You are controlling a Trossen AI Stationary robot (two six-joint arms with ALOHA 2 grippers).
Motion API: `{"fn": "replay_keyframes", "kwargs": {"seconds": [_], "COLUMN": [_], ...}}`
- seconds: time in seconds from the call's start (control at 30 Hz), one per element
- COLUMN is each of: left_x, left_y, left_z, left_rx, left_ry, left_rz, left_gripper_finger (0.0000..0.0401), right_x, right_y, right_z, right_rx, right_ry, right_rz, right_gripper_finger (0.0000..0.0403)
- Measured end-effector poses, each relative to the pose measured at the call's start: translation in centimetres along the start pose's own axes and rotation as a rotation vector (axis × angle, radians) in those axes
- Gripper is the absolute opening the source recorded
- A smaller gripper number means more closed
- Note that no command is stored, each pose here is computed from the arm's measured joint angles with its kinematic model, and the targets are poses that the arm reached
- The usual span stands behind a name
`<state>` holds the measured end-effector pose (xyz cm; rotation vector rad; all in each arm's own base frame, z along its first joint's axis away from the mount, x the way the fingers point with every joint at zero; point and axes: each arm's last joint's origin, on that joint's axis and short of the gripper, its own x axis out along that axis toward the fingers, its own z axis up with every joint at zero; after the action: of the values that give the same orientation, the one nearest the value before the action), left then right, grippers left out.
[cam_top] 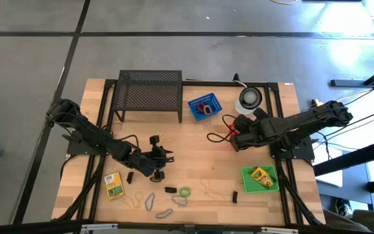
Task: Pick & Place Office Desk Supplies
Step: Put the yellow rubber band into the red bin
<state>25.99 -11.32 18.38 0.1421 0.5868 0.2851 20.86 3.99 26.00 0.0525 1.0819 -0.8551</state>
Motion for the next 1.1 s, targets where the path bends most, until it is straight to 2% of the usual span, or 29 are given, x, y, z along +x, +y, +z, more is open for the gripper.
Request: {"fn": "replay_keyframes", "kwargs": {"seconds": [0.17, 0.37, 0.57, 0.77, 1.1], "left_x": [0.0, 0.0, 0.0, 0.1, 0.2], "left_y": [0.0, 0.0, 0.0, 0.3, 0.1], "left_z": [0.0, 0.0, 0.0, 0.1, -0.1], "left_rx": [0.0, 0.0, -0.007, -0.059, -0.082], "left_ry": [0.0, 0.0, -0.001, -0.012, 0.042], "left_rz": [0.0, 0.0, 0.003, 0.047, -0.071], "left_gripper_finger": [0.0088, 0.0088, 0.0088, 0.0096, 0.0138], "right_x": [0.2, 1.7, 3.2, 3.3, 3.2], "right_y": [0.3, 0.5, 0.6, 0.6, 0.6], "right_z": [-0.3, -1.7, -3.3, -3.4, -3.3], "right_rx": [-0.006, -0.03, 0.019, 0.044, 0.042], "right_ry": [0.069, 0.111, 0.166, 0.172, 0.177], "right_rz": [0.039, -0.015, -0.042, -0.039, -0.034], "right_gripper_finger": [0.0002, 0.0002, 0.0008, 0.0062, 0.0176]}}
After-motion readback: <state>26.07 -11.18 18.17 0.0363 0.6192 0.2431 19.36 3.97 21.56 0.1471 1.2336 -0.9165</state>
